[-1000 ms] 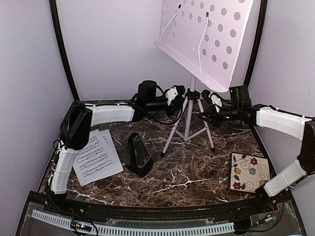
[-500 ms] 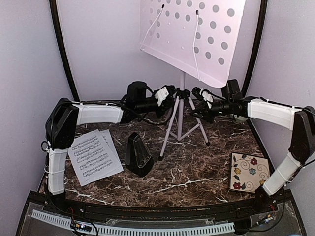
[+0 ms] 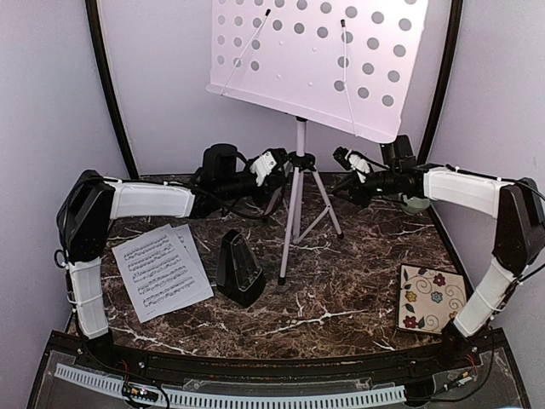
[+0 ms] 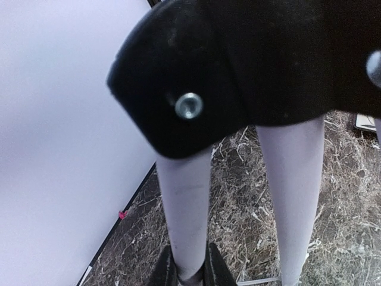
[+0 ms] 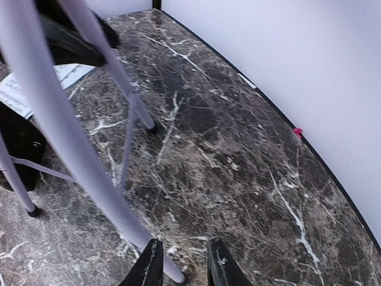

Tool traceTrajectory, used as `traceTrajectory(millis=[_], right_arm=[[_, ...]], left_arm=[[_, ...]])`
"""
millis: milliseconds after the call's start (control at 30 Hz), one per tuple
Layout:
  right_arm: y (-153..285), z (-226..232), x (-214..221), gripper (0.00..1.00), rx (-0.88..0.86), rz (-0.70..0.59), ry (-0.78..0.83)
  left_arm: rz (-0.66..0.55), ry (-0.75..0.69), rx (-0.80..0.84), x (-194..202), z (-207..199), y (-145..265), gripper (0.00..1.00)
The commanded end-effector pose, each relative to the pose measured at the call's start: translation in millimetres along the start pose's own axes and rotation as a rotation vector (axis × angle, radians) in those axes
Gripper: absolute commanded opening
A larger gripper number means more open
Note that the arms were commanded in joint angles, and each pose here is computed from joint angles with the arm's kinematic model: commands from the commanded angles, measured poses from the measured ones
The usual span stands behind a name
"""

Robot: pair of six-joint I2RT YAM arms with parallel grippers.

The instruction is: Set up the instrument practice props

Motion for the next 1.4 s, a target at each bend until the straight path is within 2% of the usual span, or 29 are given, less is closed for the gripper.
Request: traceTrajectory(millis=[0,167,300,467,500,567,700,833,1133,1367], right_arm=[[2.6,-30.3,-6.3,0.28,0.117,-0.005,0.002],[-1.5,-36.7,-9.8,0.31,0.134,-0.01,-0.001],[5.2,-36.1,-17.7,0.41,0.153,-0.041,-0.033],[26.3,-14.9,-22.0,0.59,0.143,-0.083,-0.088],[28.7,-9.2,-23.8,0.68,0.137,-0.088,-0.091],[25.0,9.9,-8.2,0.73,0.107,-0.056,-0.115],[15.2,33.7,10.5,0.73,0.085,-0.018,-0.127],[7.1,38.8,24.7,0.71,0.109,-0.017,-0.126],[-15.1,40.9,39.6,0.7,0.124,0.008,-0.082],[-33.4,35.5,55.7,0.61,0.157,0.046,-0.067]], left_arm=[[-0.028,-0.023,-0.066,-20.7,17.7,25.6,0.0],[-0.011,-0.017,-0.072,-15.0,13.2,29.9,0.0],[0.004,-0.01,-0.066,-11.0,7.3,30.8,0.0],[0.01,-0.001,-0.062,-8.8,4.9,30.0,0.0],[0.009,0.001,-0.062,-8.8,4.8,29.8,0.0],[0.009,0.007,-0.067,-9.0,6.0,29.7,0.0],[0.002,0.016,-0.058,-11.4,4.8,28.7,0.0],[0.006,0.032,-0.042,-11.3,3.4,28.5,0.0],[0.029,0.055,-0.009,-7.2,-0.8,29.2,0.22],[0.045,0.07,0.008,-2.5,1.3,28.3,0.31]])
Point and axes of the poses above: each gripper's point midway between its finger pads, its own y axis back along the fingers, its own z axis along the line the jaws close on, x = y × z, the point moved 4 cm from there along y, back along the fingers, and after that the axes turned 4 degrees about y, right-handed, at the moved point
